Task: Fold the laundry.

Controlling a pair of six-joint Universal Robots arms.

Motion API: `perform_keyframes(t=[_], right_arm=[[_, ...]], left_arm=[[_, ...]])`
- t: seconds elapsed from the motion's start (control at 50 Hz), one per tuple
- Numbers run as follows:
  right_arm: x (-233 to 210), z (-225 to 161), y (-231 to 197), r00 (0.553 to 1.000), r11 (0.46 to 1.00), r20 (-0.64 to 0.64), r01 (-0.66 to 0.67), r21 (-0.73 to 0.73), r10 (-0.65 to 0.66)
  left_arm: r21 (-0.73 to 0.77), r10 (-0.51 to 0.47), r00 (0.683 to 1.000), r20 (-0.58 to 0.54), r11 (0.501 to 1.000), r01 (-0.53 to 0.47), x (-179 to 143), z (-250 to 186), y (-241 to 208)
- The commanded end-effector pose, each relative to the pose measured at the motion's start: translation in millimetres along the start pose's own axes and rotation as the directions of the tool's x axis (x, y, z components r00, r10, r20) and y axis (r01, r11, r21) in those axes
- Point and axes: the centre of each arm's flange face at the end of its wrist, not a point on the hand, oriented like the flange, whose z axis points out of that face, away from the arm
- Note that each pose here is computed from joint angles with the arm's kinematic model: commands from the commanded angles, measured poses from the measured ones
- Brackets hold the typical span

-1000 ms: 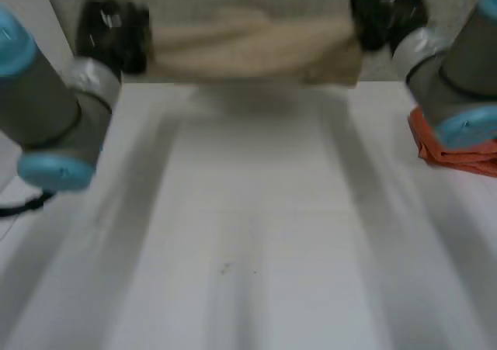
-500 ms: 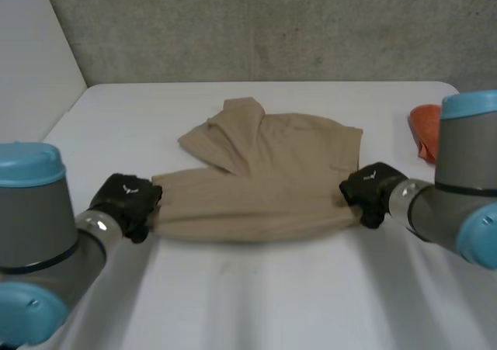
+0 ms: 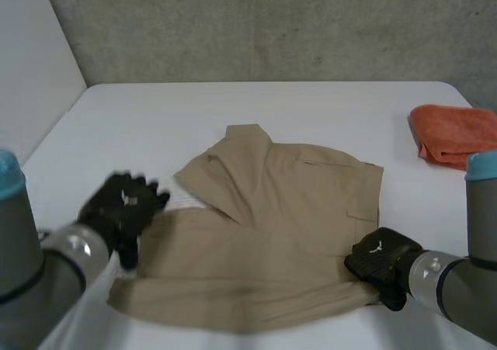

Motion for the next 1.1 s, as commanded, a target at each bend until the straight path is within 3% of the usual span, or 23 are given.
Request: perform_keyframes(t=[0.02,0.18,0.38,0.72,0.8,0.9,1.1], right_arm=[[-5,5,7,0.999,0.999,-0.037,-0.026,0.037,0.027],[-4,9,8,0.997,0.998,-0.065,-0.032,0.062,0.036],[-4,12,7,0.993,0.992,-0.077,-0.084,0.091,0.092],[-2,12,8,0.991,0.991,-0.092,-0.084,0.103,0.094],[0,12,7,0.990,0.991,-0.099,-0.087,0.106,0.098],[1,11,6,0.990,0.990,-0.105,-0.087,0.110,0.098],[0,11,6,0.988,0.988,-0.098,-0.107,0.113,0.118]], left_arm=[[0.183,-0.031,1.000,0.003,0.983,0.030,-19,45,-24],[0.219,-0.132,0.981,-0.140,0.962,0.160,-13,112,-26],[0.202,-0.147,0.979,-0.143,0.964,0.174,-12,176,-7],[0.134,-0.106,0.983,-0.152,0.983,0.127,-4,198,15],[0.101,-0.101,0.991,-0.086,0.989,0.110,-11,199,18],[0.010,-0.073,0.994,0.080,0.997,0.072,-26,199,26],[-0.072,-0.045,0.989,0.141,0.996,0.056,-15,180,27]])
